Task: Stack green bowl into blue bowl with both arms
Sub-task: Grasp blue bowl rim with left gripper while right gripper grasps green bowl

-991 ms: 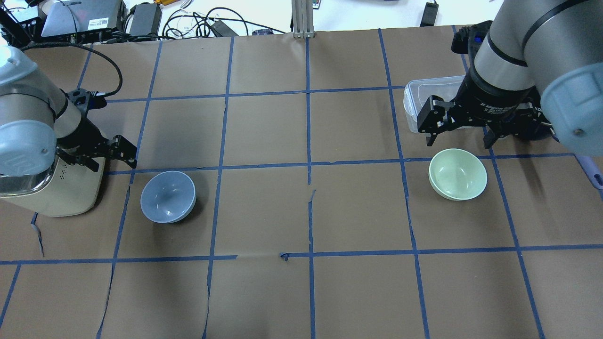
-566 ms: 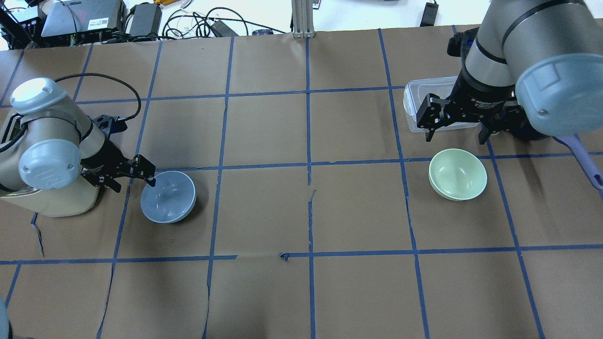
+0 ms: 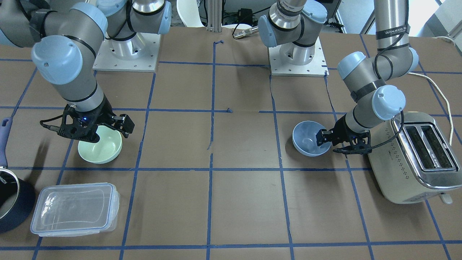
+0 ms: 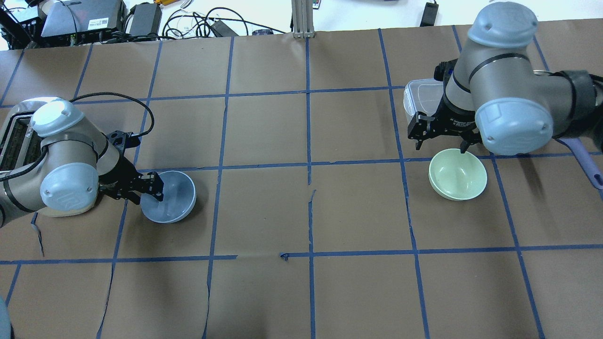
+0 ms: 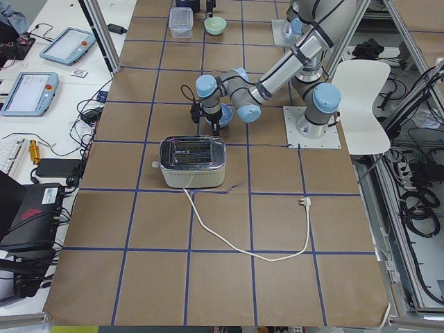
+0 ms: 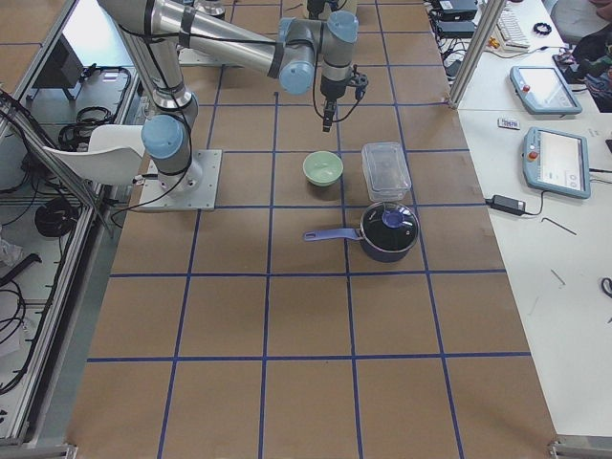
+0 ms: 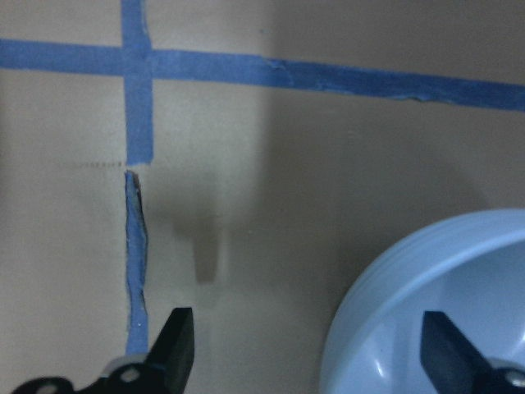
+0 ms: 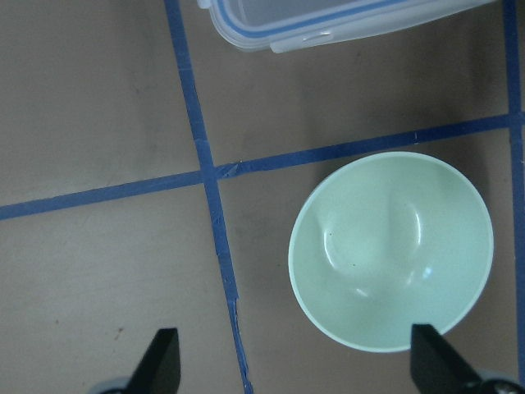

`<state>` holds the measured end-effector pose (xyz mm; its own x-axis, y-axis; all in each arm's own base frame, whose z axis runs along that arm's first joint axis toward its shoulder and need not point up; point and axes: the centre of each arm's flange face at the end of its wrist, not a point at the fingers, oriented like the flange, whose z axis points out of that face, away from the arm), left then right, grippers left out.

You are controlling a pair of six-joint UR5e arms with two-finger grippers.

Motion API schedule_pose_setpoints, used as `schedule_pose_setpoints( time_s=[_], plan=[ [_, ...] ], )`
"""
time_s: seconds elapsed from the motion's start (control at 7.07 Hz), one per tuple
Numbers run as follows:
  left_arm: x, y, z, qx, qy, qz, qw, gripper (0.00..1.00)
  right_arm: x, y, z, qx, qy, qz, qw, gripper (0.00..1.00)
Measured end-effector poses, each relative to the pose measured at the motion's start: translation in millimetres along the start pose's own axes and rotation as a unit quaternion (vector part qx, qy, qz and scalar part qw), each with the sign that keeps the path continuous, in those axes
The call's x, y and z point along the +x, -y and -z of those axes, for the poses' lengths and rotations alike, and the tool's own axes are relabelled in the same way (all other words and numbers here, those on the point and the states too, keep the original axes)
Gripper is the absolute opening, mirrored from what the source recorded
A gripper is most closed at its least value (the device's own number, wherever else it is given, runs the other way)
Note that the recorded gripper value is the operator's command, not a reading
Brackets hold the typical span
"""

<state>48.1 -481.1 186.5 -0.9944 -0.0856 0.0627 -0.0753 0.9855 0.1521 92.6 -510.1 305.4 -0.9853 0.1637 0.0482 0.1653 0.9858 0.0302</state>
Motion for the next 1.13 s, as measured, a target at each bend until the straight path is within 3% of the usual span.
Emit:
schedule_pose_setpoints(
  time_s=[0.28, 0.57, 0.71, 0.99, 1.13],
  plan=[
    [10, 0, 5, 0.013, -0.032, -0.002, 0.9994, 0.01, -1, -2, -48, -0.006, -0.002, -0.001, 1.0000, 1.00],
    [36, -4, 18, 0.017, -0.068, -0.012, 0.9975, 0.01, 6, -1, -74, -0.016, -0.002, -0.007, 0.9998, 1.00],
    [63, -3, 31, 0.022, -0.070, -0.016, 0.9972, 0.01, 11, -1, -89, -0.024, -0.001, -0.013, 0.9996, 0.92],
    [152, -5, 52, 0.031, -0.064, -0.010, 0.9974, 0.01, 17, -7, -114, -0.016, 0.001, -0.020, 0.9997, 0.22],
    [204, -11, 55, 0.036, -0.061, -0.003, 0.9975, 0.01, 18, -11, -120, -0.012, 0.001, -0.022, 0.9997, 0.02]
  ],
)
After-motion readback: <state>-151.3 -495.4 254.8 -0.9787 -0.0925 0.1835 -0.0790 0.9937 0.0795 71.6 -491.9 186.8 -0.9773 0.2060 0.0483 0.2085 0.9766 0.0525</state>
